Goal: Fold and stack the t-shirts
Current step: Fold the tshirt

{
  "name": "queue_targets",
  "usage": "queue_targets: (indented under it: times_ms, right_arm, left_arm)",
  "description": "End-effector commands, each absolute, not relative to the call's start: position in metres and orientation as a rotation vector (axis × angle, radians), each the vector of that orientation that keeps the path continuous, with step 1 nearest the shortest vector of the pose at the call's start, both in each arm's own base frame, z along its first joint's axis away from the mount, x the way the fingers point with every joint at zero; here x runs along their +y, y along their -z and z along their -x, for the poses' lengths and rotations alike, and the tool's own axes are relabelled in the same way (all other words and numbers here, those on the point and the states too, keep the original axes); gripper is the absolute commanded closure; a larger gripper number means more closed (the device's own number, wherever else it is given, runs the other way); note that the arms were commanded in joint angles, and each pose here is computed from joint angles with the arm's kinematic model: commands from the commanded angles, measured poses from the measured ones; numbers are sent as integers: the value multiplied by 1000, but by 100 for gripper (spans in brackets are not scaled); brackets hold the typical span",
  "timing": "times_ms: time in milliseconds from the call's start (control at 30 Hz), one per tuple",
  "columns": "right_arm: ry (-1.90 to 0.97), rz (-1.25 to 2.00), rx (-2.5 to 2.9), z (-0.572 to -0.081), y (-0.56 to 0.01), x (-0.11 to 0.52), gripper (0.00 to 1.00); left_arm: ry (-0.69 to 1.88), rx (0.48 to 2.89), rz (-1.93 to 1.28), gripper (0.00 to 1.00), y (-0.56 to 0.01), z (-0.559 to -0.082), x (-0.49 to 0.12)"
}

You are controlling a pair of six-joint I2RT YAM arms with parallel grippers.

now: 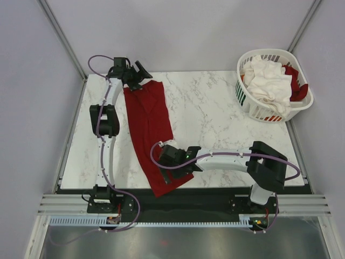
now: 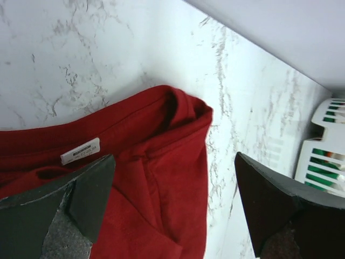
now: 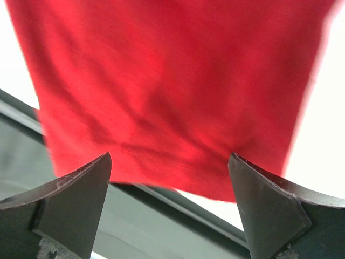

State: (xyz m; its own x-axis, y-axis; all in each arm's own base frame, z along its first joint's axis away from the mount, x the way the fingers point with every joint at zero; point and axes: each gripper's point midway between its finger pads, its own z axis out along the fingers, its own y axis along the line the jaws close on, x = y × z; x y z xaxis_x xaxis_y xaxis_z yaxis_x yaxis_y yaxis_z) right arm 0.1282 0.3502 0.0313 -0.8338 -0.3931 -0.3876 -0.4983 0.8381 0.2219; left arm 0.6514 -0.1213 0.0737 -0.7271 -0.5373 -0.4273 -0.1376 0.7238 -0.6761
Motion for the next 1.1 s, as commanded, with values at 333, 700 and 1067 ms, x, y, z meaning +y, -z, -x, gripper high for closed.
queue_targets:
  times_ms: [333, 700, 1067]
  right_arm:
    - [-389, 503, 2444, -265, -149, 353, 2]
    - [-641, 302, 2340, -496, -147, 376, 4]
    - [-848, 47, 2181, -592, -96, 387, 3]
  left_arm:
    - [794, 1930, 180, 0, -332, -585, -98]
    - [678, 2227, 291, 0, -235, -391, -91]
    - [691, 2316, 201, 0, -205, -285, -110]
